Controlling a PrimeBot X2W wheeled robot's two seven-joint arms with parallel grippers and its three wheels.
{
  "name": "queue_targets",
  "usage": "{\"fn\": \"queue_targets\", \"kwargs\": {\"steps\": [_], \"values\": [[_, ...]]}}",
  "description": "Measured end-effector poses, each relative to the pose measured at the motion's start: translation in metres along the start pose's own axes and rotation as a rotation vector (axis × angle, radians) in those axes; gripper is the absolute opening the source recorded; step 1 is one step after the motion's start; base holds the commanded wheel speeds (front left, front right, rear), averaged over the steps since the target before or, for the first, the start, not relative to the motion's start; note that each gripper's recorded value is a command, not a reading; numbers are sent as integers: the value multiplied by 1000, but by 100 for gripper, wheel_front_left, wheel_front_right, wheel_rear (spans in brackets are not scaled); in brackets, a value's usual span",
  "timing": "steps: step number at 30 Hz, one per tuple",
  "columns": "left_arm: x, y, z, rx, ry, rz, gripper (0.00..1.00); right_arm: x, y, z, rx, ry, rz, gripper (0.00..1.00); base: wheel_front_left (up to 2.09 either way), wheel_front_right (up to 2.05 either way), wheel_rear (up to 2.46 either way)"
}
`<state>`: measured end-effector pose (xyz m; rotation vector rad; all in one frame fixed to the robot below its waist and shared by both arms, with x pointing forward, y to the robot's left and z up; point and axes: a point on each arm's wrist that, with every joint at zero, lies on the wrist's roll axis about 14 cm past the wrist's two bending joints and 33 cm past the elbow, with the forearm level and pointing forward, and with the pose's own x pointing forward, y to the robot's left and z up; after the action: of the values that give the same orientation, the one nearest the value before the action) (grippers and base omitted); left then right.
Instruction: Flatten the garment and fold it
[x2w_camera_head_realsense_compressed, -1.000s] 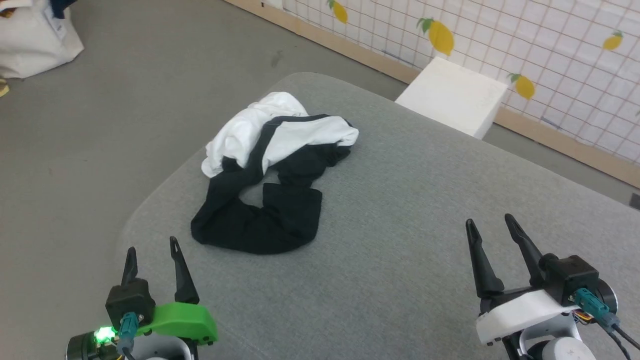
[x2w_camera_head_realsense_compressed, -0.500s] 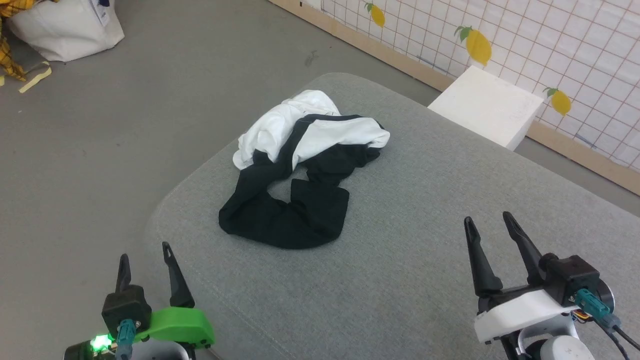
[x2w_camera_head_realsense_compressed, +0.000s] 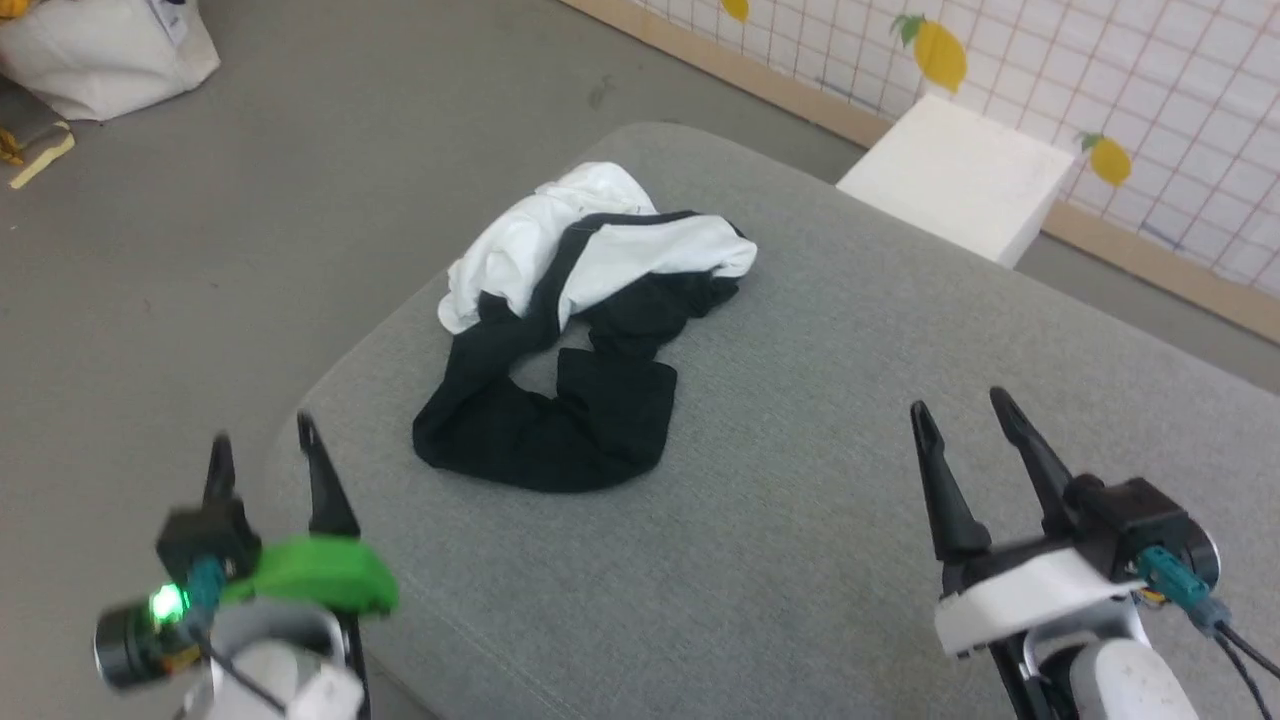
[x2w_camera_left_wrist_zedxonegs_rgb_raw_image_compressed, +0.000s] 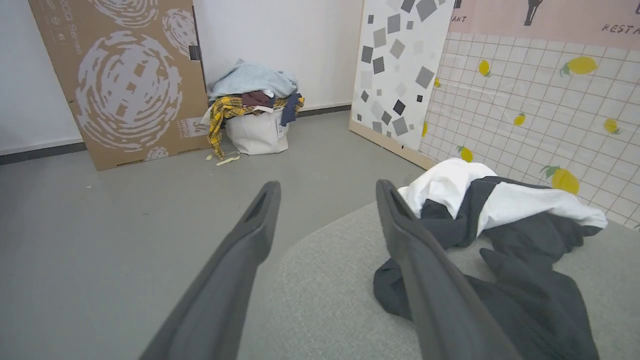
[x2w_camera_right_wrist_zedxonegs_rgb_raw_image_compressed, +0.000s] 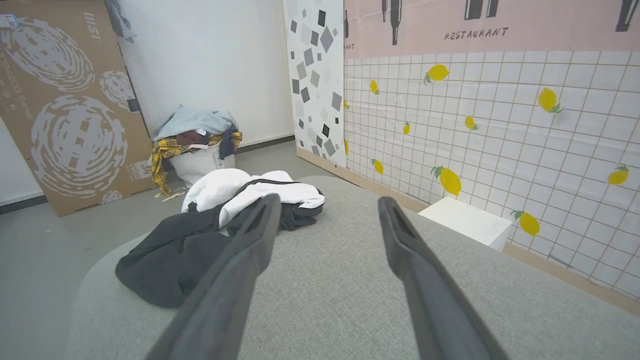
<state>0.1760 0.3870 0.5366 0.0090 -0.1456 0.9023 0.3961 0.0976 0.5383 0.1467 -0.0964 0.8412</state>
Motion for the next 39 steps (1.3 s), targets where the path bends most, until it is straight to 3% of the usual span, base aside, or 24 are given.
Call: {"fn": "queue_targets", "kwargs": {"steps": [7, 14, 23, 30, 33, 34, 35, 36, 39], "values": [[82, -56, 26, -67, -1, -95, 100, 16, -20, 3, -22, -19, -19, 100, 0, 0, 0], [154, -113, 5, -41, 140, -182, 100, 17, -67, -6, -25, -28, -97, 100, 0, 0, 0], [185, -161, -104, 64, 544, -203, 100, -24, -145, -41, -18, 32, -300, 100, 0, 0, 0], [159, -189, -193, 115, 844, -188, 100, -62, -182, -77, 3, 114, -425, 100, 0, 0, 0], [156, -189, -213, 154, 912, -166, 100, -74, -189, -88, 12, 143, -457, 100, 0, 0, 0], [158, -190, -215, 165, 919, -164, 67, -78, -190, -90, 15, 151, -466, 100, 0, 0, 0], [159, -191, -216, 172, 922, -168, 21, -80, -191, -91, 15, 155, -472, 100, 0, 0, 0], [160, -192, -217, 178, 918, -172, 0, -83, -192, -92, 14, 157, -478, 100, 0, 0, 0], [166, -198, -204, 179, 837, -203, 0, -87, -191, -86, 8, 151, -488, 100, 0, 0, 0]]}}
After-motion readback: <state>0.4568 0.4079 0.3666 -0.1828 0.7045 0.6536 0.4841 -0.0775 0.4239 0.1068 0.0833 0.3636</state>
